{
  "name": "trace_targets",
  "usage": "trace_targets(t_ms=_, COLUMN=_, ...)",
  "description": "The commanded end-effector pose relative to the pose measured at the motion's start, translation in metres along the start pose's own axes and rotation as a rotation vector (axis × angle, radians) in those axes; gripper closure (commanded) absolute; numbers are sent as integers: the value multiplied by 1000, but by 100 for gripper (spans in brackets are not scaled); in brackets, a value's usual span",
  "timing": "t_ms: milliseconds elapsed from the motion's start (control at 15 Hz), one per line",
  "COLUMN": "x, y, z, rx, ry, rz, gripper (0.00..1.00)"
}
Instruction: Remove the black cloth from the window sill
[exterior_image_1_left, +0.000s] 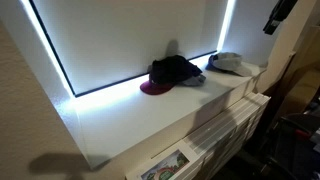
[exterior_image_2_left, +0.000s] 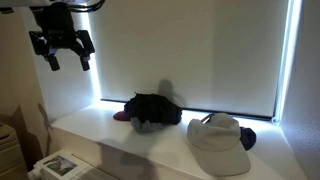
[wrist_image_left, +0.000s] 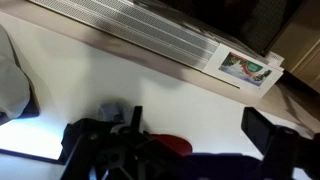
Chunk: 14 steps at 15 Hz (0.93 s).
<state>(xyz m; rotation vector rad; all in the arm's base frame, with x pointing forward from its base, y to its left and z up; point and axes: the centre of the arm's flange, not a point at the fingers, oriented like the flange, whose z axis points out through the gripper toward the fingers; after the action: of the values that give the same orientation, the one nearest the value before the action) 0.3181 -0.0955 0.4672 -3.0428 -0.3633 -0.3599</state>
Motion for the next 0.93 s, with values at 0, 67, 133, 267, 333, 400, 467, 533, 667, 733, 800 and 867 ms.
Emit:
trace_targets(t_ms=0, x=0, y=0, z=0, rx=0, ry=0, rz=0, gripper=0)
trace_targets(t_ms=67, x=0, y=0, z=0, rx=0, ry=0, rz=0, gripper=0)
trace_targets(t_ms=133, x=0, y=0, z=0, rx=0, ry=0, rz=0, gripper=0)
trace_targets(t_ms=267, x=0, y=0, z=0, rx=0, ry=0, rz=0, gripper=0)
trace_targets(t_ms=333, x=0, y=0, z=0, rx=0, ry=0, rz=0, gripper=0)
trace_targets(t_ms=400, x=6, y=3, z=-3, rx=-3, ry=8, rz=7, gripper=0)
trace_targets(t_ms=467, x=13, y=7, z=-10, rx=-49, ry=72, rz=38, gripper=0)
trace_targets(t_ms=533, x=23, y=13, z=-21, rx=-90, ry=148, rz=50, gripper=0)
trace_targets(t_ms=667, x=51, y=29, z=-44, rx=-149, ry=266, rz=40, gripper=0)
trace_targets(t_ms=733, x=63, y=37, z=-52, rx=-180, ry=332, rz=57, gripper=0)
trace_targets(t_ms=800, x=77, y=49, z=-56, rx=-211, ry=396, rz=76, gripper=0)
trace_targets(t_ms=867, x=91, y=61, z=-56, rx=-238, ry=443, rz=92, gripper=0)
